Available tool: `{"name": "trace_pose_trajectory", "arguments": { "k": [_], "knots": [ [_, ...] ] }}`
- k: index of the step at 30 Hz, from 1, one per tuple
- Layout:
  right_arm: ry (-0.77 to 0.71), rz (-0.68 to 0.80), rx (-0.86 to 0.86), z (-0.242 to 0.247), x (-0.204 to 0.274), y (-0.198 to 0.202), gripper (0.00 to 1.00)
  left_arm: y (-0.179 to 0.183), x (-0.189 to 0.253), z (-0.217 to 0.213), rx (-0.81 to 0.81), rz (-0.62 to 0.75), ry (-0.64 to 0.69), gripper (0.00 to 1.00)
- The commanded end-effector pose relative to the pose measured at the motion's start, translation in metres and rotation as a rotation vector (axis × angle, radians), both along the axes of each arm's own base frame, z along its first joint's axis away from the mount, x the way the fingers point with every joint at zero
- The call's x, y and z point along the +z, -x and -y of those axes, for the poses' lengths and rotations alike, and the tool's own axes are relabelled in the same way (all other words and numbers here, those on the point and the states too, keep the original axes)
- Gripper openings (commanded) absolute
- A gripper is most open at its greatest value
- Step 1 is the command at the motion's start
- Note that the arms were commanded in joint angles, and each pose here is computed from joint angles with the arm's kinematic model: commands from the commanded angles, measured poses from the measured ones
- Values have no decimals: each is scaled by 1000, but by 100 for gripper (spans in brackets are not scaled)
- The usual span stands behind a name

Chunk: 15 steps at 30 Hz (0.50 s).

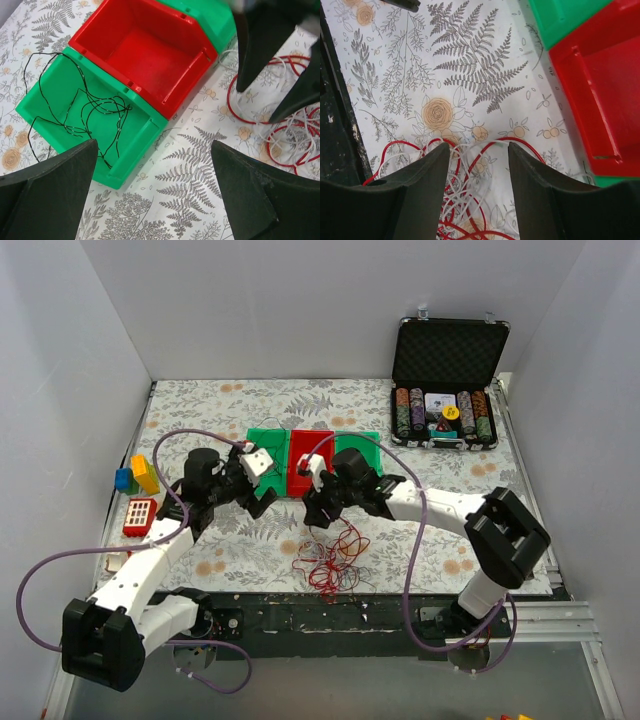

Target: Untangle the cables

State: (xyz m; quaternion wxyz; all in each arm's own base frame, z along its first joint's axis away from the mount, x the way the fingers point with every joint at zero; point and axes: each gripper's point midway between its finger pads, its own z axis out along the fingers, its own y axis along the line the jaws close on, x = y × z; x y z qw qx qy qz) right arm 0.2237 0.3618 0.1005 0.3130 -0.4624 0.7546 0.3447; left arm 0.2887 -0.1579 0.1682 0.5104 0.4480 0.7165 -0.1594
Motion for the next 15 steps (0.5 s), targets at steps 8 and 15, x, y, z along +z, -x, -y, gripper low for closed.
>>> {"name": "trace_pose_trajectory", "arguments": {
  "k": [8, 15],
  "knots": [
    [146, 1, 64, -6, -39, 2, 56, -4, 46, 1, 80, 60, 141, 98],
    [182, 15, 48, -6, -56, -5, 47, 1, 53, 0, 77, 87, 160, 98]
  ]
}}
